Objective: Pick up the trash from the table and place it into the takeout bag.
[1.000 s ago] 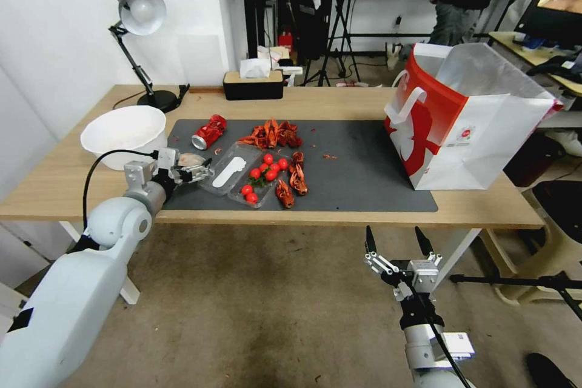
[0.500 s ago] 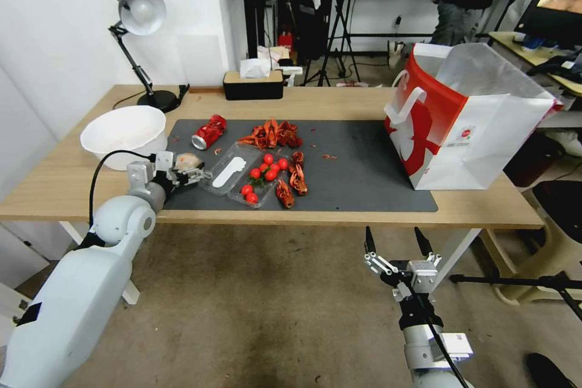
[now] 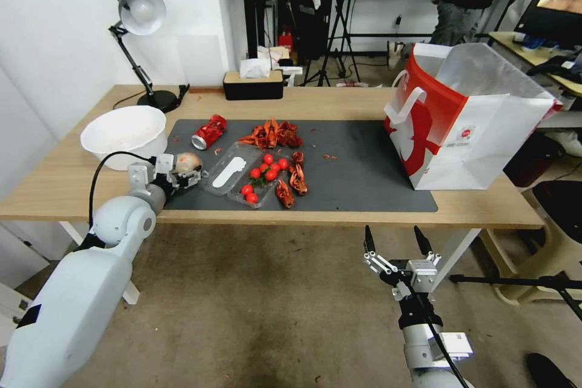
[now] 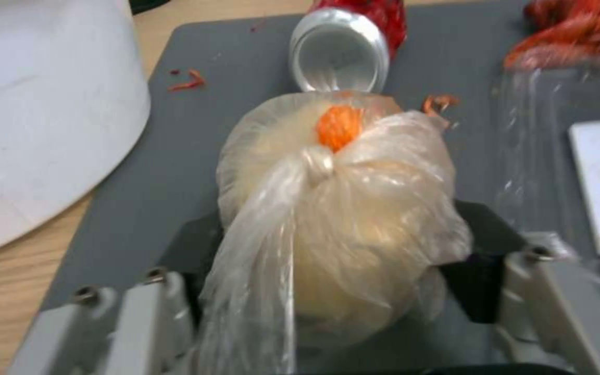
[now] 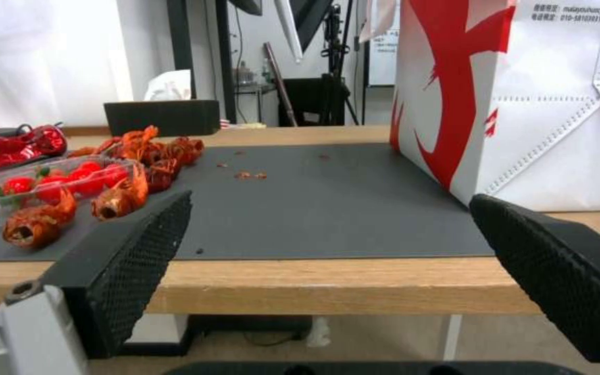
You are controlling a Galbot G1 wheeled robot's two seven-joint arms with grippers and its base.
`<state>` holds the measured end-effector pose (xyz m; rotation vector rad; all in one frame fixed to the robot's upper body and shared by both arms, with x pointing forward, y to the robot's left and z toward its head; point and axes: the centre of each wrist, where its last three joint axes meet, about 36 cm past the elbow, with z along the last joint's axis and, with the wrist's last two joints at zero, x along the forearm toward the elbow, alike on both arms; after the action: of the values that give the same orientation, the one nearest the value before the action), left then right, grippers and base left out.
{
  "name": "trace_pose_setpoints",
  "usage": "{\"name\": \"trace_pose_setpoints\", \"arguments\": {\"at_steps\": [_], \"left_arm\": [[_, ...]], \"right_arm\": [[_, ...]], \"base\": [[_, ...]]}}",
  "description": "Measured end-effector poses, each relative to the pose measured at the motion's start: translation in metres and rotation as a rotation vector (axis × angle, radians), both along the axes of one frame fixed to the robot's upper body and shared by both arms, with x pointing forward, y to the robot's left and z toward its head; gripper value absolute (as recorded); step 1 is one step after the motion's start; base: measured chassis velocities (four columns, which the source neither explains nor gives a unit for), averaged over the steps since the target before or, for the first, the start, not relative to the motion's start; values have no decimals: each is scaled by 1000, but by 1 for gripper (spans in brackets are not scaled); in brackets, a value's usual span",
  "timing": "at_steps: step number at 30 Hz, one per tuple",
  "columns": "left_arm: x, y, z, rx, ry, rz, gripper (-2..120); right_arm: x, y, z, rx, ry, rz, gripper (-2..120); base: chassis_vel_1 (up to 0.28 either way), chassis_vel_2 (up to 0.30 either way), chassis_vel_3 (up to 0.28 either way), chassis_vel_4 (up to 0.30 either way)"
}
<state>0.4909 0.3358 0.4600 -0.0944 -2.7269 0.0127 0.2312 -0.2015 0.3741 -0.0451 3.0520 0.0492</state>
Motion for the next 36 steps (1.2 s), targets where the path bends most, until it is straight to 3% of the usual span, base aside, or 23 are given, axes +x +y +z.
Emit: {"name": "trace_pose_setpoints", "arguments": {"at_steps": [3,7,8,15,24,36], "left_arm": [[0,0,1,-15,-14,0,54],[-6,-1,12,-92,-112,-20,31],[-6,-1,12,-92,-112,-20,31],[-13,-13,40,-168,-232,-103,9],[-9,-32,65,-214,-285,-183,7],[19,-79,99,-302,-331,-354,7]], "right_arm": [[0,0,0,0,0,0,100],[1,0,0,-1,0,3,100],[1,0,0,-1,0,3,100],[1,0,2,-3,-2,5,100],[-1,0,4,-2,-4,3,100],[-2,3,7,-1,-12,-8,100]], "base": [[0,0,0,0],[0,0,0,0],[0,0,0,0],[0,0,0,0],[0,0,0,0],[0,0,0,0]]}}
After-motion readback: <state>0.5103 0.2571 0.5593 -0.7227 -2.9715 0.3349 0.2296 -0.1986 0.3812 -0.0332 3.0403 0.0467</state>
